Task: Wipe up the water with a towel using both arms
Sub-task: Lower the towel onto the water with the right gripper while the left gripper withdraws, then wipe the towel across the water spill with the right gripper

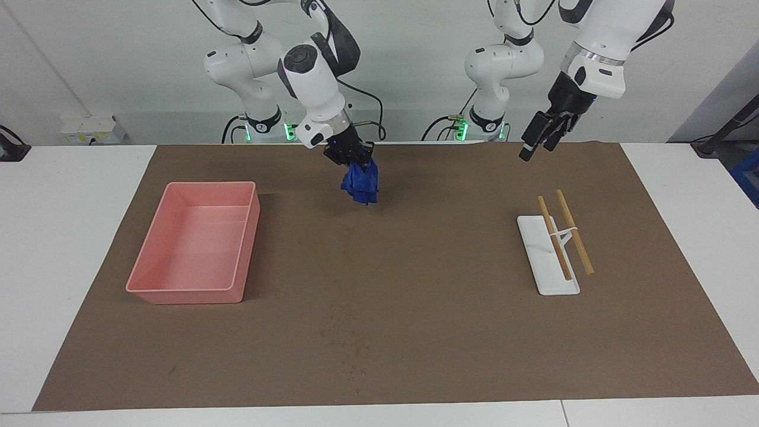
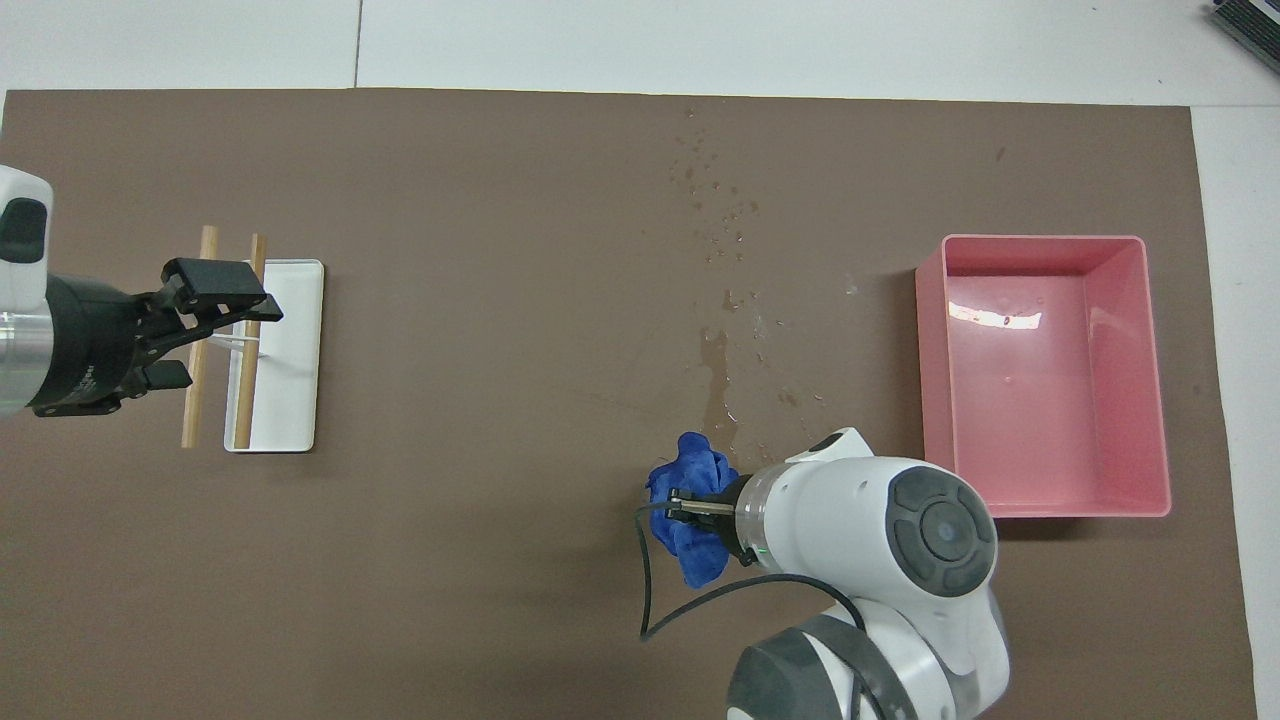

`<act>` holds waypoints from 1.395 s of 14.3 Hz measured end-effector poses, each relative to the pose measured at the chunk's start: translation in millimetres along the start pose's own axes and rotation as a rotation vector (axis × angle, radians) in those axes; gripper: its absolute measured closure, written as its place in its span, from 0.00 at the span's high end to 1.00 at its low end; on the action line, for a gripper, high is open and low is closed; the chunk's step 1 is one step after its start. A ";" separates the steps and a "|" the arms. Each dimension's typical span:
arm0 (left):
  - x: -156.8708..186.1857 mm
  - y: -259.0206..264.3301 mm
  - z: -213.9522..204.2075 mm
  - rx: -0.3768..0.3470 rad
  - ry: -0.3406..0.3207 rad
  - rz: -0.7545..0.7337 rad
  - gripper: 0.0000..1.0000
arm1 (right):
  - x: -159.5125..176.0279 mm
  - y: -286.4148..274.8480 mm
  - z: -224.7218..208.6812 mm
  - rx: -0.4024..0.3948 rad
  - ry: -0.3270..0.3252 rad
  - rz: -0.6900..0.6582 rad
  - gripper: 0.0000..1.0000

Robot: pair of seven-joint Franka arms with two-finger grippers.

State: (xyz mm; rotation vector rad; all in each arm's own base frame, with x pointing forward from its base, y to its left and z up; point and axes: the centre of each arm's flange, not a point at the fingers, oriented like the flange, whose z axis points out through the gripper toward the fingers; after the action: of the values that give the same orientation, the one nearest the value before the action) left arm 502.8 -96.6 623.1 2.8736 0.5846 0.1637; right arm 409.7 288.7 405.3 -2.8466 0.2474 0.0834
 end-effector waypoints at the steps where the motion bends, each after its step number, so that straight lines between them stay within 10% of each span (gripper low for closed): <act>1: 4.6 -7.9 3.3 0.028 -0.004 0.080 1.00 | 3.2 3.3 14.8 -0.008 -0.004 -0.030 0.24; 9: 40.1 -37.8 40.5 0.203 -0.069 0.461 1.00 | 33.9 28.7 62.0 -0.027 -0.005 -0.224 0.24; 20: 51.4 -31.7 14.3 0.209 -0.156 0.471 1.00 | 61.2 67.2 70.1 -0.031 0.028 -0.178 0.24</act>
State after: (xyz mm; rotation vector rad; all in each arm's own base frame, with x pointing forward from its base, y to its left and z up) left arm 540.2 -50.1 605.7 3.1384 -0.1191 -0.0573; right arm 455.7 235.2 314.8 -2.8874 -0.0026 0.0111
